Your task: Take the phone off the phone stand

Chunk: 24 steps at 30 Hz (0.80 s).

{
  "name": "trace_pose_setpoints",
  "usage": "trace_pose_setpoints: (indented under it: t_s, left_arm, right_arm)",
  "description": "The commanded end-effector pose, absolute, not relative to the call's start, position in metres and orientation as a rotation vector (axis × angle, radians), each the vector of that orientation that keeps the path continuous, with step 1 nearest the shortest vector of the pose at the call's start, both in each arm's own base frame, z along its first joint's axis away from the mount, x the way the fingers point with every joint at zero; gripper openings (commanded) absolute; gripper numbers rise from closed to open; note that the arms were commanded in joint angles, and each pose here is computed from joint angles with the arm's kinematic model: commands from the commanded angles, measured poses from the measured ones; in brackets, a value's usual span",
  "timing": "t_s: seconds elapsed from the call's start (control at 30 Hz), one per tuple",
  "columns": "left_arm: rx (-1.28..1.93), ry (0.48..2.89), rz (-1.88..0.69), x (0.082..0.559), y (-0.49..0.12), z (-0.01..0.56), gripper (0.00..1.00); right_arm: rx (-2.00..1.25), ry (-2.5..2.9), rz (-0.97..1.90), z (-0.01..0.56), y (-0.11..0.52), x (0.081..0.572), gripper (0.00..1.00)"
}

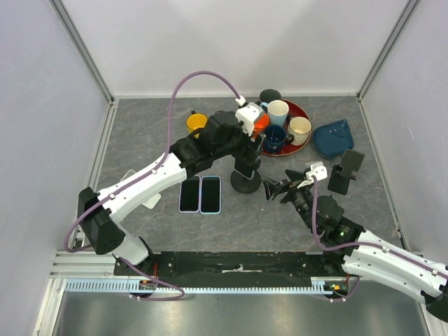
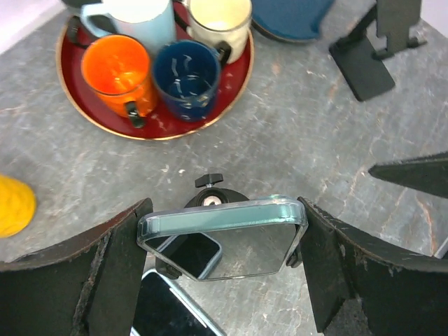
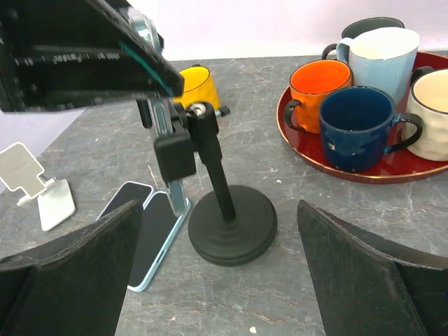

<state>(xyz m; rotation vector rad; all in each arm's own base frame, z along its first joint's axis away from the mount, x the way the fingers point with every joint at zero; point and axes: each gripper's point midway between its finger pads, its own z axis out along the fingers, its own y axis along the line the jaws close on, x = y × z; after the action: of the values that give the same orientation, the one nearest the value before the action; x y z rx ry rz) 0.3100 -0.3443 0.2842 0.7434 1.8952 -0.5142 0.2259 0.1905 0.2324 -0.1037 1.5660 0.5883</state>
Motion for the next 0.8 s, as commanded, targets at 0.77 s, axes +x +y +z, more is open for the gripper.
trace_pose_setpoints:
  t_s: [0.77]
  left_arm:
    - [0.964,1.595,-0.731,0.264,-0.389,0.282,0.25]
  right_arm:
    - [-0.075,1.563,0.551,0.215,0.166,0.218,0.98]
